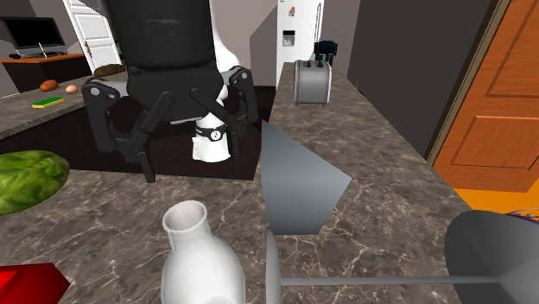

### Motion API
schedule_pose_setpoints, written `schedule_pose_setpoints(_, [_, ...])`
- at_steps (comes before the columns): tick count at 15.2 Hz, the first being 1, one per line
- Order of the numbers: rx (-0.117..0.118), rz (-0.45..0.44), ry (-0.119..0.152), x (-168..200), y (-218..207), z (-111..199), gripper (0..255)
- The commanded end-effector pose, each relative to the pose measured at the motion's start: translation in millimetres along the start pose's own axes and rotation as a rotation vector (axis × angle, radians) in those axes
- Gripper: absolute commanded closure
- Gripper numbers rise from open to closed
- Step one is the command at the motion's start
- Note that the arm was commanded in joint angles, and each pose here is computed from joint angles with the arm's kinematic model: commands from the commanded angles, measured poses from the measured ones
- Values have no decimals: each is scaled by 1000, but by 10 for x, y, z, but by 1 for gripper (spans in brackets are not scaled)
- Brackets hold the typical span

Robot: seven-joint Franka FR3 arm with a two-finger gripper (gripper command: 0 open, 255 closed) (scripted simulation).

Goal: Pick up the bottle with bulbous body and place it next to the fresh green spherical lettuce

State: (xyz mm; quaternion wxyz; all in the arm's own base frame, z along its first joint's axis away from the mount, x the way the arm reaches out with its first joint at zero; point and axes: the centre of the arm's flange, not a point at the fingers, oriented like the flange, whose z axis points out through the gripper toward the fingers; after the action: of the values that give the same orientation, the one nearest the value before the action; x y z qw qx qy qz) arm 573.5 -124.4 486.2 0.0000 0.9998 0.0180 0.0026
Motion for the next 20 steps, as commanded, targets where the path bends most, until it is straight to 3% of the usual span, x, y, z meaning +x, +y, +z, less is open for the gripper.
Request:
schedule_pose_setpoints(1, [3,9,3,212,161,112,0])
schedule_pose_setpoints(10, [6,16,4,355,253,574,0])
schedule_pose_setpoints(18, [6,16,4,355,253,573,0])
schedule_pose_setpoints(19, [6,16,4,355,253,573,255])
schedule_pose_setpoints(20, [6,16,4,355,253,573,255])
